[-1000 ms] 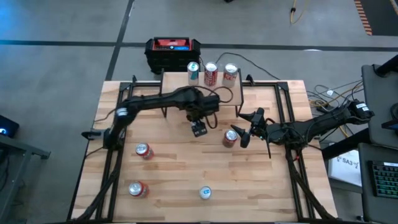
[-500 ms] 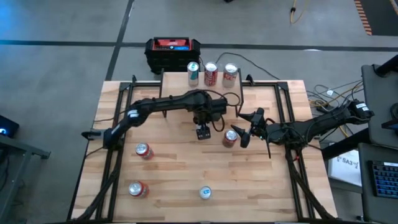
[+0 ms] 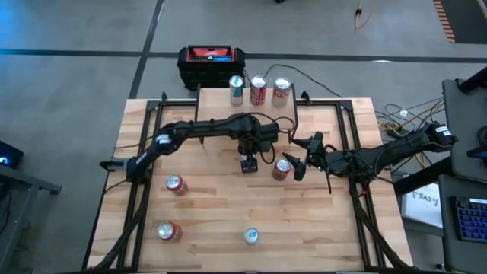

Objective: Place canned beverage on shelf
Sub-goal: Move the red and silver soda can, then put the top red soda can on the shelf

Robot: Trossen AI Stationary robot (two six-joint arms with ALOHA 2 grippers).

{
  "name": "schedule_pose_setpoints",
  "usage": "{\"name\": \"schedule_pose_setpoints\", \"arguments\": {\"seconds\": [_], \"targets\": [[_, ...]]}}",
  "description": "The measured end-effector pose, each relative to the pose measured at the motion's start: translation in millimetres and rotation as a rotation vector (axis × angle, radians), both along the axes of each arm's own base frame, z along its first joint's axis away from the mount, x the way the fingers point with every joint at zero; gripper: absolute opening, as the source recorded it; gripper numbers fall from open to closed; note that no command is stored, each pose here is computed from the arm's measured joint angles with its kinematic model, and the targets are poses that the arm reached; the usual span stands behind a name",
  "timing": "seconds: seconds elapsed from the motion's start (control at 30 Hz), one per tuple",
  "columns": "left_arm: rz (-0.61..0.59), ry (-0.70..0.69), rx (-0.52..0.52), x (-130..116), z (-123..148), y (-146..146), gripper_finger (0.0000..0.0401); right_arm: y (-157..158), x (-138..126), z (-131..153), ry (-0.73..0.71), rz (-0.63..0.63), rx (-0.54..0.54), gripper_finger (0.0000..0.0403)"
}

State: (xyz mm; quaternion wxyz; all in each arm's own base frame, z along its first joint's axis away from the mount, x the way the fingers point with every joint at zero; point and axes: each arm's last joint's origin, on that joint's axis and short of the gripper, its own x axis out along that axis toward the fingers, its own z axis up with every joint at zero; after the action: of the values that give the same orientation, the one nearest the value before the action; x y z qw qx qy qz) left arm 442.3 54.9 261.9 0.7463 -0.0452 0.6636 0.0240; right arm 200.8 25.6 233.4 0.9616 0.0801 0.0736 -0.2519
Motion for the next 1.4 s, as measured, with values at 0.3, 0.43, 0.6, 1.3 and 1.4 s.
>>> {"name": "schedule_pose_setpoints", "arguments": {"seconds": [0.3,0.43,0.6,1.3,1.4], "targets": [[-0.025,0.001,0.011,1,-7,0,0.0294,0,0,0,0.000,0.000,0.000,0.0299],[-0.031,-0.001,0.034,1,-6,0,0.0328,0,0,0,0.000,0.000,0.000,0.0299],[-0.018,0.010,0.030,-1,1,-1,0.0372,0,0,0,-0.001,0.000,0.000,0.0299],[0.366,-0.074,0.197,-116,102,-49,0.0386,0,0,0,0.001,0.000,-0.001,0.0299],[0.445,-0.024,0.198,-146,89,-60,0.0386,0,0,0,-0.001,0.000,0.000,0.0299]]}}
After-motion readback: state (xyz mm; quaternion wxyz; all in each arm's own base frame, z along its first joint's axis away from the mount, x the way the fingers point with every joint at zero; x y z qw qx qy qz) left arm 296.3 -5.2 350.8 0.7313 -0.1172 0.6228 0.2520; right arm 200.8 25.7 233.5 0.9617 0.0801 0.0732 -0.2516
